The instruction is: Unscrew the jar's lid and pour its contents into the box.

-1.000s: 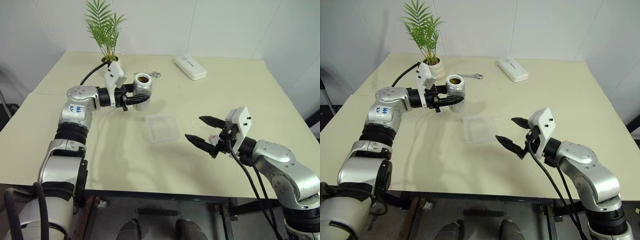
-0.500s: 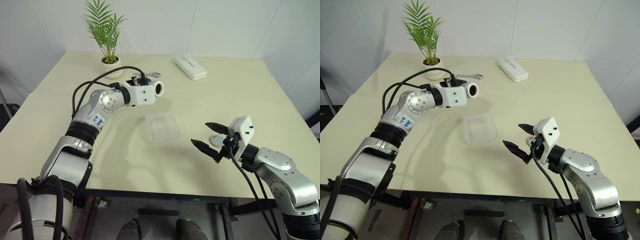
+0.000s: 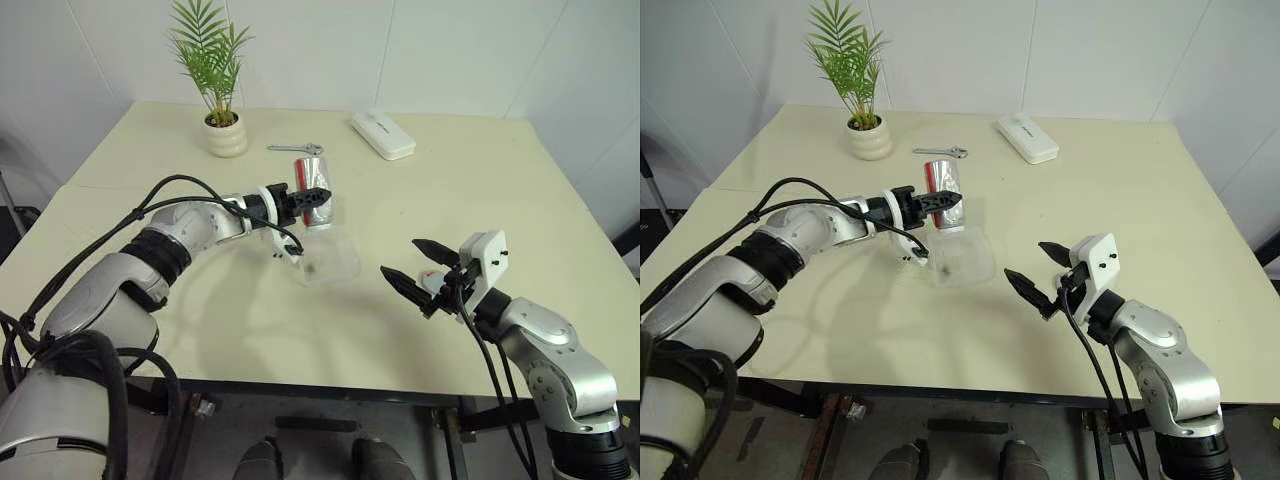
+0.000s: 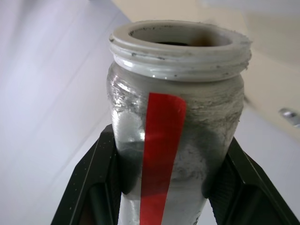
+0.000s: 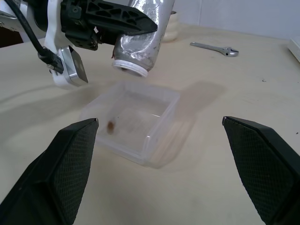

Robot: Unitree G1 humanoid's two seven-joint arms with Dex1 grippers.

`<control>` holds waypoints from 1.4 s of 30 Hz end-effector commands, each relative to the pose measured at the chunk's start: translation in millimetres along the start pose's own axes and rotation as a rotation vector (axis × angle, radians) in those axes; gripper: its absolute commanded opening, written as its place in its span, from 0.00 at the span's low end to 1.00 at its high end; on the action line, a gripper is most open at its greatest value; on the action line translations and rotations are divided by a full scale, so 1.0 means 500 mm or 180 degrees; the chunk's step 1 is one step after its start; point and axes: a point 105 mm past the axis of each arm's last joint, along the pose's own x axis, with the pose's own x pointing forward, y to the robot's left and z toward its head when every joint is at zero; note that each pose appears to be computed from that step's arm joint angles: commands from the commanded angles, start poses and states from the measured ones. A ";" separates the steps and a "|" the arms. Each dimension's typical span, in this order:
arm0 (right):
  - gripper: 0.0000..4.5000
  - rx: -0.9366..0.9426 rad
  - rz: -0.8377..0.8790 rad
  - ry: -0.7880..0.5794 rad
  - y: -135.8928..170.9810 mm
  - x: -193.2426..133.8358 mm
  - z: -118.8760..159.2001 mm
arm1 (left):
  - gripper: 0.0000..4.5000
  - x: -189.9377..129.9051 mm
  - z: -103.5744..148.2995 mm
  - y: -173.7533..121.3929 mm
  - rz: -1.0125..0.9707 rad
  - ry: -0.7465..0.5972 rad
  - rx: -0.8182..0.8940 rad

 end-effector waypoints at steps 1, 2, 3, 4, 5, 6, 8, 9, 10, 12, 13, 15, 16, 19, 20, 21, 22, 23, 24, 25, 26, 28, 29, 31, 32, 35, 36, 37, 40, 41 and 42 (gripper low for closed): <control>0.99 -0.0063 -0.0054 -0.0165 -0.002 0.002 0.022 | 0.43 0.004 -0.039 0.032 0.0186 0.0090 0.0196; 0.99 -0.0042 -0.0063 -0.0182 -0.003 0.003 0.021 | 0.43 0.004 -0.041 0.034 0.0203 0.0086 0.0164; 0.99 -0.0030 -0.0068 -0.0181 -0.002 0.004 0.018 | 0.43 0.005 -0.041 0.032 0.0155 0.0067 0.0108; 0.99 -0.0025 -0.0069 -0.0176 -0.001 0.005 0.015 | 0.43 0.005 -0.040 0.028 0.0092 0.0050 0.0057; 0.99 -0.0007 -0.0068 -0.0178 0.000 0.005 0.013 | 0.43 0.003 -0.040 0.028 0.0057 0.0038 0.0003; 0.99 0.0003 -0.0067 -0.0179 0.001 0.006 0.012 | 0.43 0.001 -0.040 0.028 0.0043 0.0032 -0.0024; 0.99 0.0008 -0.0064 -0.0177 0.001 0.005 0.010 | 0.43 -0.008 -0.042 0.037 0.0111 0.0035 -0.0272; 0.99 0.0008 -0.0065 -0.0177 0.001 0.005 0.010 | 0.43 -0.011 -0.041 0.038 0.0110 0.0026 -0.0383; 0.99 0.0003 -0.0066 -0.0173 0.000 0.005 0.009 | 0.43 -0.016 -0.051 0.036 0.0087 0.0133 -0.0682; 0.99 0.0002 -0.0063 -0.0175 -0.001 0.005 0.010 | 0.43 -0.025 -0.061 0.026 0.0008 0.0242 -0.1133; 0.99 -0.0020 -0.0043 -0.0168 0.000 0.005 0.010 | 0.43 -0.037 -0.085 0.009 -0.0078 0.0491 -0.1567; 0.99 -0.0053 -0.0006 -0.0156 0.000 0.005 0.012 | 0.43 -0.056 -0.106 -0.016 -0.0198 0.0757 -0.2303; 0.99 -0.0065 0.0007 -0.0152 0.000 0.005 0.013 | 0.43 -0.062 -0.108 -0.024 -0.0228 0.0804 -0.2589; 0.99 -0.0171 0.0112 -0.0099 0.004 0.008 0.018 | 0.43 -0.092 -0.136 -0.081 -0.0252 0.1437 -0.4343; 0.99 -0.0229 0.0164 -0.0070 0.006 0.010 0.019 | 0.43 -0.105 -0.138 -0.107 -0.0176 0.1669 -0.5107; 0.99 -0.0276 0.0214 -0.0038 0.009 0.012 0.019 | 0.43 -0.116 -0.136 -0.124 -0.0077 0.1797 -0.5655; 0.99 -0.0306 0.0246 -0.0018 0.011 0.013 0.019 | 0.43 -0.123 -0.131 -0.133 -0.0012 0.1840 -0.6001; 0.99 -0.0344 0.0296 0.0007 0.014 0.014 0.018 | 0.43 -0.142 -0.129 -0.157 0.0133 0.2065 -0.6525; 0.99 -0.0373 0.0349 0.0026 0.018 0.016 0.019 | 0.43 -0.165 -0.127 -0.181 0.0381 0.2323 -0.7082; 0.99 -0.0402 0.0389 0.0042 0.020 0.016 0.019 | 0.43 -0.182 -0.119 -0.198 0.0675 0.2447 -0.7705; 0.99 -0.0421 0.0415 0.0052 0.022 0.017 0.019 | 0.43 -0.191 -0.113 -0.205 0.0887 0.2471 -0.8116; 0.99 -0.0459 0.0471 0.0068 0.026 0.019 0.020 | 0.43 -0.221 -0.097 -0.228 0.1156 0.2657 -0.8552; 0.99 -0.0471 0.0494 0.0072 0.028 0.019 0.020 | 0.43 -0.235 -0.088 -0.240 0.1184 0.2797 -0.8633; 0.99 -0.0531 0.0581 0.0085 0.037 0.024 0.021 | 0.43 -0.299 -0.058 -0.282 0.1394 0.3285 -0.8509; 0.99 -0.0554 0.0609 0.0090 0.040 0.027 0.022 | 0.43 -0.319 -0.047 -0.294 0.1422 0.3422 -0.8446; 0.99 -0.0625 0.0663 0.0152 0.042 0.028 0.016 | 0.43 -0.379 -0.013 -0.322 0.1333 0.3752 -0.8071; 0.99 -0.0644 0.0680 0.0174 0.042 0.028 0.014 | 0.43 -0.396 -0.008 -0.327 0.1424 0.3827 -0.8012; 0.99 -0.0661 0.0698 0.0194 0.043 0.029 0.012 | 0.43 -0.411 -0.006 -0.327 0.1578 0.3818 -0.7937; 0.99 -0.0671 0.0723 0.0204 0.045 0.032 0.012 | 0.43 -0.445 0.010 -0.344 0.1586 0.4160 -0.7776; 0.99 -0.0668 0.0725 0.0197 0.046 0.032 0.013 | 0.43 -0.452 0.014 -0.348 0.1586 0.4244 -0.7750; 0.99 -0.0666 0.0725 0.0193 0.046 0.033 0.013 | 0.43 -0.455 0.019 -0.350 0.1595 0.4274 -0.7744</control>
